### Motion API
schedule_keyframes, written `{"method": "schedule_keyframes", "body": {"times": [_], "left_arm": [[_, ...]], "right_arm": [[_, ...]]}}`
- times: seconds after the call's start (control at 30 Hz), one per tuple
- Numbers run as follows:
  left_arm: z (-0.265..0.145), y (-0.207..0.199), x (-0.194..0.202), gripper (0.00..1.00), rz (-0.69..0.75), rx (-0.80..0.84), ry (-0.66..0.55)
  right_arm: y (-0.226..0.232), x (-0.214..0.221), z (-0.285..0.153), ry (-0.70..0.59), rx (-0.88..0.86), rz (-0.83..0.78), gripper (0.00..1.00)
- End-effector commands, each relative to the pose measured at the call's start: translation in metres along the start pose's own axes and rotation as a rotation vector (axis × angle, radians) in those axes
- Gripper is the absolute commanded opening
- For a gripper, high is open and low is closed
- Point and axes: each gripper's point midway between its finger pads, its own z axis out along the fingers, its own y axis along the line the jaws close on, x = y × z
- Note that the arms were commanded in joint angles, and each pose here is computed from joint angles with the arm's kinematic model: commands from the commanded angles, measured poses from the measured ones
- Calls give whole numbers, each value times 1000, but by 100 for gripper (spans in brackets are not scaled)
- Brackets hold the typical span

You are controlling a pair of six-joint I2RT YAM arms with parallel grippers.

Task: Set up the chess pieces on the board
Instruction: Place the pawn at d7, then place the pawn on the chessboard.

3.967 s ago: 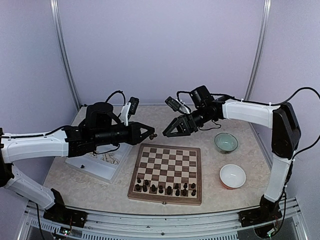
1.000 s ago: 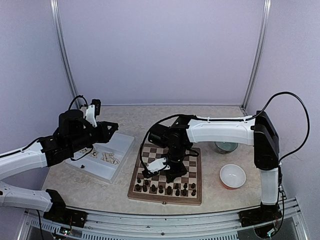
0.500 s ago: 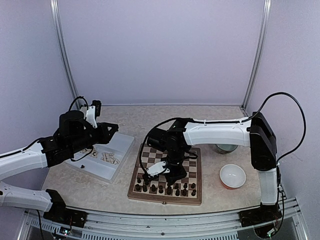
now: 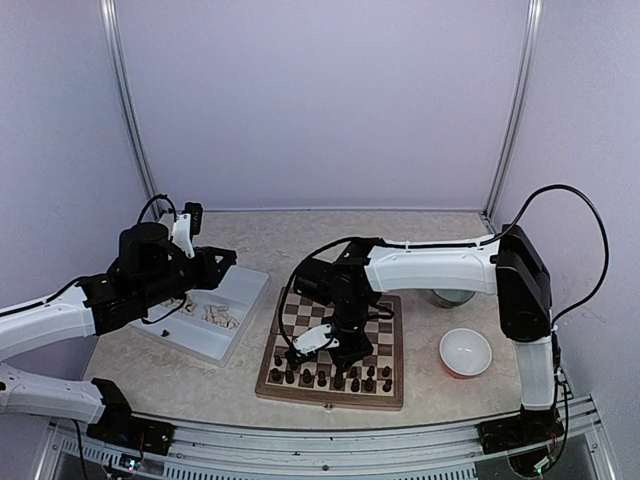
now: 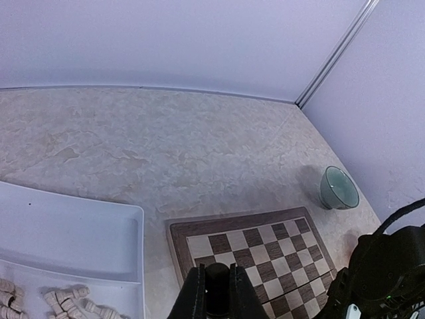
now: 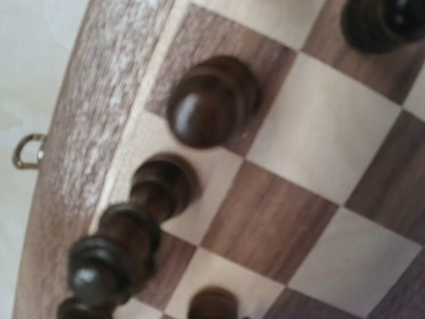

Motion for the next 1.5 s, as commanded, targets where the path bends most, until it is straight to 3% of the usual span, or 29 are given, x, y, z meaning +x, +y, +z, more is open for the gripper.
{"method": "schedule_keyframes", "body": {"times": [0.0, 0.17, 0.23, 0.5, 1.0, 1.2, 1.47], "left_arm": [[0, 0, 0, 1, 2, 14, -6], [2, -1, 3, 1, -5, 19, 9], [3, -2, 5, 1, -10, 28, 15], [16, -19, 23, 1, 5, 121, 24], [65, -54, 102, 1, 291, 213, 64], [88, -57, 133, 1, 360, 211, 71], [111, -53, 159, 4, 386, 169, 156]], "right_arm": [[9, -6, 2, -11, -33, -13, 23], [6, -10, -17, -50, -1, -28, 41], [-1, -12, -31, -88, 13, -21, 42], [-34, 3, -90, -238, 90, 57, 43], [-69, 83, -148, -499, 319, 319, 44], [-76, 116, -158, -532, 374, 409, 45], [-79, 122, -150, -536, 348, 436, 46]]}}
